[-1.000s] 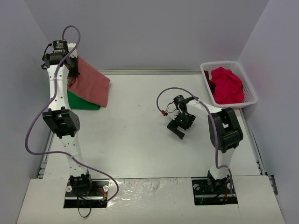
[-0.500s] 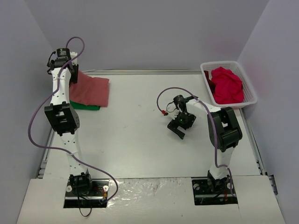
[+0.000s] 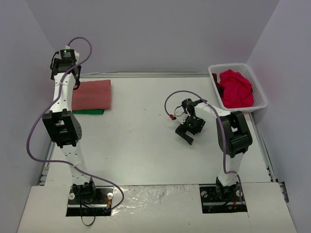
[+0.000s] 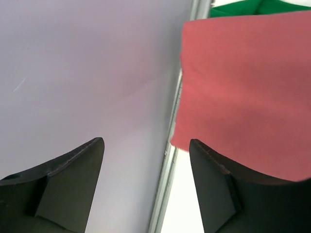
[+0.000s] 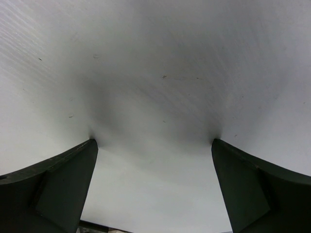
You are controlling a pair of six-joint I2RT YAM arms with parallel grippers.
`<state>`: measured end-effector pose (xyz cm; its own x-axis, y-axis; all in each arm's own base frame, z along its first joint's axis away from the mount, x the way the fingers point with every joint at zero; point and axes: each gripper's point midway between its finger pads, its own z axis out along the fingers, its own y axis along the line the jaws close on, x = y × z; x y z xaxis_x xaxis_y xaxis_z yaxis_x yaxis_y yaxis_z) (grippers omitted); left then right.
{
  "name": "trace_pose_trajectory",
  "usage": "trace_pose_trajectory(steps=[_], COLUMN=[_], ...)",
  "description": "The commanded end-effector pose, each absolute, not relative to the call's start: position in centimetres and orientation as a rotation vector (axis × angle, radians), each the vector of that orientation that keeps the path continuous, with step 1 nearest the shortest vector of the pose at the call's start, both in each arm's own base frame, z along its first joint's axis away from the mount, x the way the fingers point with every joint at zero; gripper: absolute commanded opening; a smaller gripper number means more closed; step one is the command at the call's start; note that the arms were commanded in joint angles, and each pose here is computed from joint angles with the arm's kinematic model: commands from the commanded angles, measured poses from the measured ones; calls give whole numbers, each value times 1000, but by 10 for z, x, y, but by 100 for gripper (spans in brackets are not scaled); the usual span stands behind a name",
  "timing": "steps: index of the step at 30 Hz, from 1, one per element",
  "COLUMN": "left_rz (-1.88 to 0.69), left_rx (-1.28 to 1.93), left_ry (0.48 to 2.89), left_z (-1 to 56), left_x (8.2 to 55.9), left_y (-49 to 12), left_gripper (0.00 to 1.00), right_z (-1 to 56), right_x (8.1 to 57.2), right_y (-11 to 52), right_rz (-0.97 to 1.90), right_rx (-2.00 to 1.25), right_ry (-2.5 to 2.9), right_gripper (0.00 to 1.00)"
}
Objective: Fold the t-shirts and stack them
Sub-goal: Put the neatly folded tshirt into the corner of the board with the left arm
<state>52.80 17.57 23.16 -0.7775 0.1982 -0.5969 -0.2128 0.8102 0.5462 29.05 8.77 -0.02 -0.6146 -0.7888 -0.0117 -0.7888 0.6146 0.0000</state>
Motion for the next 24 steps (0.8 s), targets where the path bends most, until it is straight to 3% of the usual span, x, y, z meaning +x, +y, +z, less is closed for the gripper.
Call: trace_pose_trajectory(steps=[1,6,7,8,11,12,13,15,21,24], left_rz=[726,382,352,324,243,199,191,132,107,78], left_rx=[-53,-32,-14,25,144,192,202,279,361,335], left_ry=[2119,2151,2065,2112,1995,2048,1974,2012,1999,1976], left_z=[334,347,374,349,365,331,343,302,273,273], left_x=[495,445,430,422,390,381,370,358,340,336], left_y=[144,87,71,60,21,10,6,-8,-16,-16], left_gripper=[70,70,71,71,73,73,74,78,97,94], right_z=[-38,-4,2,14,56,68,89,121,259,314], right_x=[262,286,290,295,317,320,332,339,389,398], right_y=[67,81,87,93,122,128,136,143,141,129], right_rz=[16,37,68,99,231,268,282,298,116,46], right_rx=[-1414,-1364,-1354,-1337,-1275,-1272,-1260,-1235,-969,-769], right_ry=[2943,2829,2807,2771,2628,2591,2528,2456,2169,2080], right_gripper=[100,100,100,100,100,100,100,100,100,100])
